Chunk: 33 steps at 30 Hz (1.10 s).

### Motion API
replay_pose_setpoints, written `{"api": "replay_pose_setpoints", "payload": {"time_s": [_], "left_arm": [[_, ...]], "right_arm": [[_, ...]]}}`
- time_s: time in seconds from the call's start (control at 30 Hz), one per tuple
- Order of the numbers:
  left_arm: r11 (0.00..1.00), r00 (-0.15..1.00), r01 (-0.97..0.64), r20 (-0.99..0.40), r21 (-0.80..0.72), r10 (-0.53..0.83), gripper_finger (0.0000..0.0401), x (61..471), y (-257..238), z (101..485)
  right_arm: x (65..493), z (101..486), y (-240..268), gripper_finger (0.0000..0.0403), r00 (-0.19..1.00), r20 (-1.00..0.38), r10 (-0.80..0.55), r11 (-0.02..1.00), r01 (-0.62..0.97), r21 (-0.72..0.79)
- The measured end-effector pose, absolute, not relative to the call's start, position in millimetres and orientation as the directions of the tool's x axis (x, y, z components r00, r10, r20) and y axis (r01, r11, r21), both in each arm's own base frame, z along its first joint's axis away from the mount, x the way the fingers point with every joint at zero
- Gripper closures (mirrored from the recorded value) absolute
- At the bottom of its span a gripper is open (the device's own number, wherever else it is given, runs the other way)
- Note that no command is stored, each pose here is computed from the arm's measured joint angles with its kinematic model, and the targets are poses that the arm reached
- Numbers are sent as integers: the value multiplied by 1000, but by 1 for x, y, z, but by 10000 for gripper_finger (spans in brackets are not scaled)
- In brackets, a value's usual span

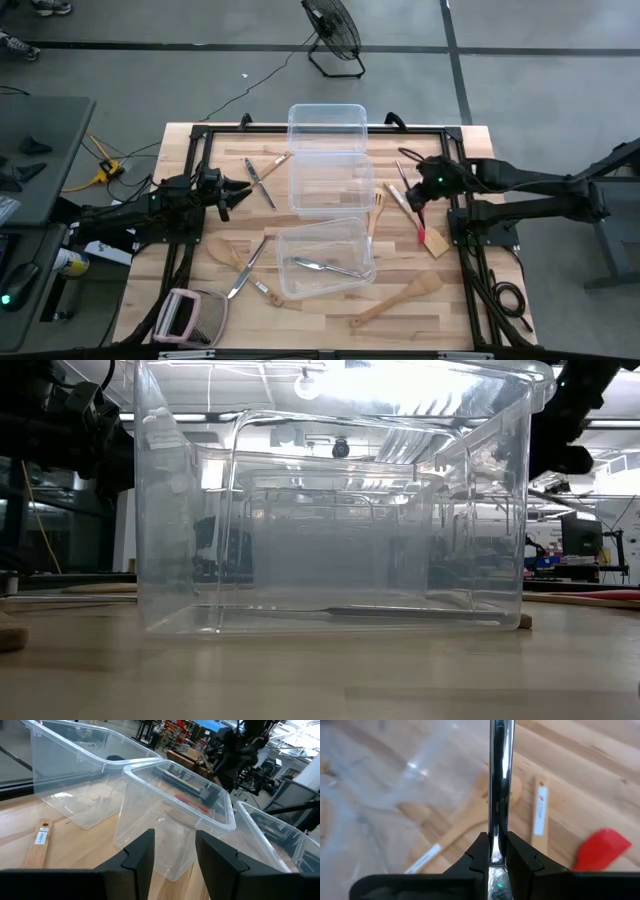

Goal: Pick & Place Kitchen Items
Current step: Put the silver knife into the bottom transparent bin

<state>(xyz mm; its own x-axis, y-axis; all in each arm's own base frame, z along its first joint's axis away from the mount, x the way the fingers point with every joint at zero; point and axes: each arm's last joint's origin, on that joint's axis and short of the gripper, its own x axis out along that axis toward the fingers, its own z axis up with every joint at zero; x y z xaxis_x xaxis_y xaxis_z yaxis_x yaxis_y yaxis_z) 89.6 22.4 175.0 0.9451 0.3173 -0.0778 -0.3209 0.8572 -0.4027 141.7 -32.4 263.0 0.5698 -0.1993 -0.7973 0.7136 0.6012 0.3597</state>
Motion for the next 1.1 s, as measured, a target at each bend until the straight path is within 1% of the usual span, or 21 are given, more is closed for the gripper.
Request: {"api": "replay_pose_setpoints", "payload": {"time_s": [0.27, 0.5, 0.6, 0.9, 1.1], "left_arm": [[857, 945, -321, -78, -403, 318, 258, 90, 22, 175], [857, 945, -321, -78, -403, 317, 258, 90, 22, 175], [857, 945, -321, -78, -403, 317, 258, 90, 22, 175], [857, 945, -321, -78, -403, 318, 258, 90, 22, 175], [857, 945, -321, -78, -403, 317, 258, 90, 22, 175]], "right_arm": [[142, 307, -30, 369, 667, -714, -211, 720, 600, 348], [159, 334, -20, 369, 718, -674, -176, 815, 490, 309], [172, 340, -17, 369, 719, -672, -179, 843, 465, 272], [216, 360, -3, 369, 725, -676, -130, 916, 348, 198], [252, 362, 11, 369, 723, -685, -90, 959, 249, 136]]}}
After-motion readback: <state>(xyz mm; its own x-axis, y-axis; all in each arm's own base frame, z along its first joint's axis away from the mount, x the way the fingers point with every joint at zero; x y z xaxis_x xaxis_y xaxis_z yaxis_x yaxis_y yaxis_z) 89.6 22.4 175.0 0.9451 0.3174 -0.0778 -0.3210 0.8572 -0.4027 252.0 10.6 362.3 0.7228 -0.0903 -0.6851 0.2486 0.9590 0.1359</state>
